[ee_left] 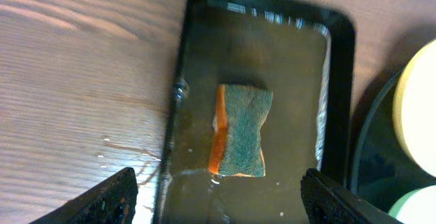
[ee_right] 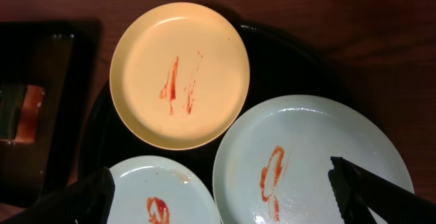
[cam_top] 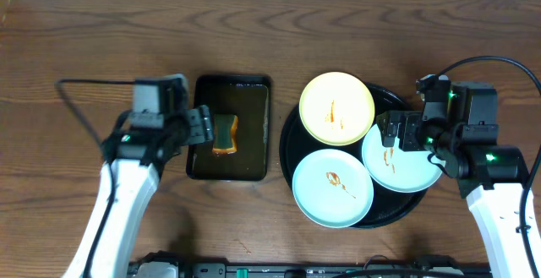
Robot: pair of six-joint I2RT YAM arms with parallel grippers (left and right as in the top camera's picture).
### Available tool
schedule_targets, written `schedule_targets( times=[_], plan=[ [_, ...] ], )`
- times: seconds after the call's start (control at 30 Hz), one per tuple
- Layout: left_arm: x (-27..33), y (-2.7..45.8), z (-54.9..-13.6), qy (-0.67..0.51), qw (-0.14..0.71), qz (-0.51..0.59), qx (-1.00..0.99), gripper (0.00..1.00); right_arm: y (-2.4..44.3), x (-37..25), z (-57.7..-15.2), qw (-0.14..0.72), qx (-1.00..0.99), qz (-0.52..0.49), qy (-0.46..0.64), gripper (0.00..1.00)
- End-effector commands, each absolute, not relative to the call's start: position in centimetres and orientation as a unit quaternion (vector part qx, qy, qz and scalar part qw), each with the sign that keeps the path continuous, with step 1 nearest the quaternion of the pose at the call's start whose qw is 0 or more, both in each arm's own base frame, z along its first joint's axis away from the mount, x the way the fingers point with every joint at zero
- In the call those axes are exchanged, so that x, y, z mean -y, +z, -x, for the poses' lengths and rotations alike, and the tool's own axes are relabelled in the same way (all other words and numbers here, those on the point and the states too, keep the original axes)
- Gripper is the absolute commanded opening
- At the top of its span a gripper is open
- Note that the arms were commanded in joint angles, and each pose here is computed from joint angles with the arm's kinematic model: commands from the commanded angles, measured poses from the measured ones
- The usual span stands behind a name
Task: Clean dirty plates on tray and stack at the side
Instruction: 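Reach left gripper into water tray and grasp the orange-green sponge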
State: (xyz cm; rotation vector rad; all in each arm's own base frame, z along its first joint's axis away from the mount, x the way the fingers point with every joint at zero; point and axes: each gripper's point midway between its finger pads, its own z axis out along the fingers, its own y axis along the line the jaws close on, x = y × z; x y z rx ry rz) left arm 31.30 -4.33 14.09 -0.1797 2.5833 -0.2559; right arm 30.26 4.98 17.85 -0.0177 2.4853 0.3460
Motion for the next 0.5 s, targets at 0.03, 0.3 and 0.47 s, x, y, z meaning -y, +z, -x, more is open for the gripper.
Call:
schedule_targets(
  times=[0.03, 0.3, 0.47],
  plan=[
    [7.3, 10.1, -32.7, -0.098, 0.214, 0.026, -0.972, 0.72, 18.9, -4.7, -30.8, 0.324, -0.937, 0.004, 0.133, 0.99],
    [8.7, 4.9, -33.9, -0.093, 0.169, 0.013, -0.981, 0.66, 18.8, -4.7, -30.7, 0.322, -0.937, 0.004, 0.133, 0.99],
    [8.7, 3.2, -34.0, -0.089, 0.152, 0.013, -0.984, 0.62, 18.8, -4.7, -30.7, 0.322, -0.937, 0.004, 0.133, 0.99]
  ],
)
